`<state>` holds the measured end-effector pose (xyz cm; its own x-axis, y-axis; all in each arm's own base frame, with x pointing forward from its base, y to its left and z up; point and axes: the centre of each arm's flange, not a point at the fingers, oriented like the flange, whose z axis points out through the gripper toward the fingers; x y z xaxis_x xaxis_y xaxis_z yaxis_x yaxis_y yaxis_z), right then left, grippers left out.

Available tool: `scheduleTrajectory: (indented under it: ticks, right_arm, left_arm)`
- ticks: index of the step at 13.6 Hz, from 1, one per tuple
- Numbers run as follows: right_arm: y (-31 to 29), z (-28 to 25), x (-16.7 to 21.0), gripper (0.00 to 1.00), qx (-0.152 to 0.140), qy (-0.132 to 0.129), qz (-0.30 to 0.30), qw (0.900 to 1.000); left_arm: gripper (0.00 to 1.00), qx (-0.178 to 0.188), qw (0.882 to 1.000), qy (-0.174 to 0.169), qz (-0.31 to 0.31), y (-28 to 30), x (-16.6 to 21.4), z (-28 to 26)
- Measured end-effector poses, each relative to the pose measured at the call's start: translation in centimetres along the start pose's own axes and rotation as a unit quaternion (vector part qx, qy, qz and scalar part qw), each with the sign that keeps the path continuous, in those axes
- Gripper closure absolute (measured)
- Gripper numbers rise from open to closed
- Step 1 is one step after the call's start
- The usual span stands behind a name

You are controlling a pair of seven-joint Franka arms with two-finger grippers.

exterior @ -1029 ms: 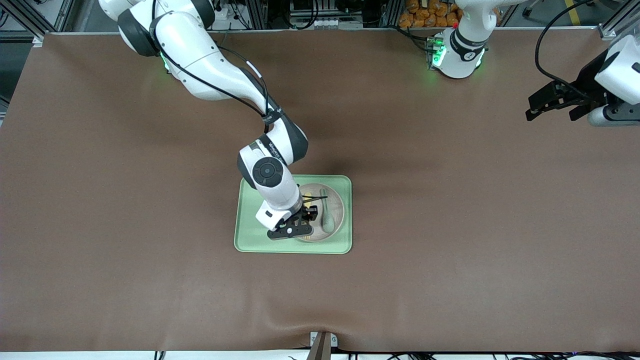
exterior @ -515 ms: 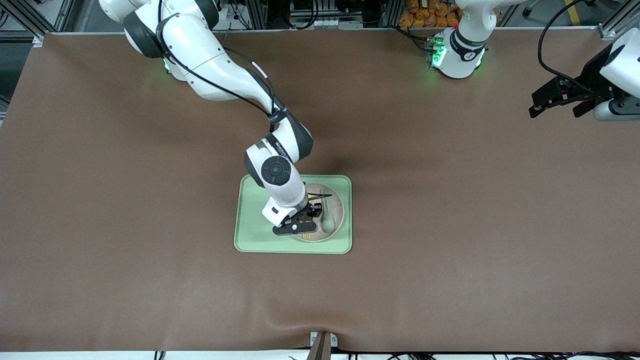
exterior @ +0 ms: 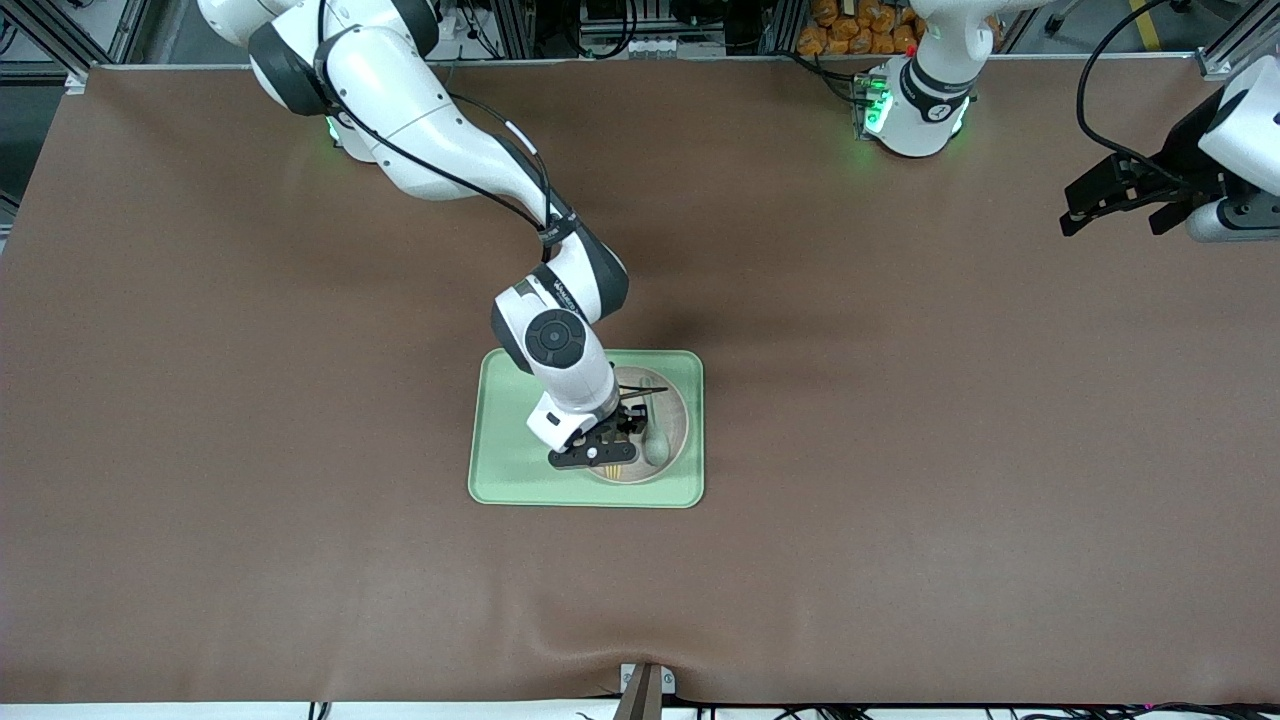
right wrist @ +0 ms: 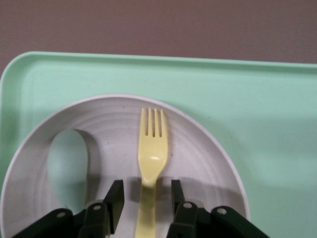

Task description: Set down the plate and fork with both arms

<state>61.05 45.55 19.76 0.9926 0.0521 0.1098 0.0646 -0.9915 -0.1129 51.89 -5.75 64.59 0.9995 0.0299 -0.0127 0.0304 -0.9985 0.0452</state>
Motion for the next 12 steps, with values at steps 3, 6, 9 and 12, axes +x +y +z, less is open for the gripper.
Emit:
scheduleTrajectory:
  ticks: [3,6,9,12]
  right_arm:
    - [-0.7,0.5,-0.7,0.55,-0.001,-0.004,-0.003,1.000]
    - [-0.5,0.7,-0.6,0.76,-0.003,-0.001,-0.004,1.000]
    - [-0.5,0.6,-0.5,0.86,-0.003,0.000,-0.003,1.000]
    - [-0.4,0.6,-0.4,0.86,-0.004,0.000,0.000,1.000]
  left_arm:
    - [0.00,0.005,1.000,0.004,0.003,0.2,0.0,-0.2]
    - [0.00,0.018,1.000,0.005,0.004,0.1,0.0,-0.1]
    - [0.00,0.018,1.000,0.005,0.003,0.0,0.5,0.1]
    - [0.00,0.015,1.000,0.004,-0.002,-0.8,1.4,0.3]
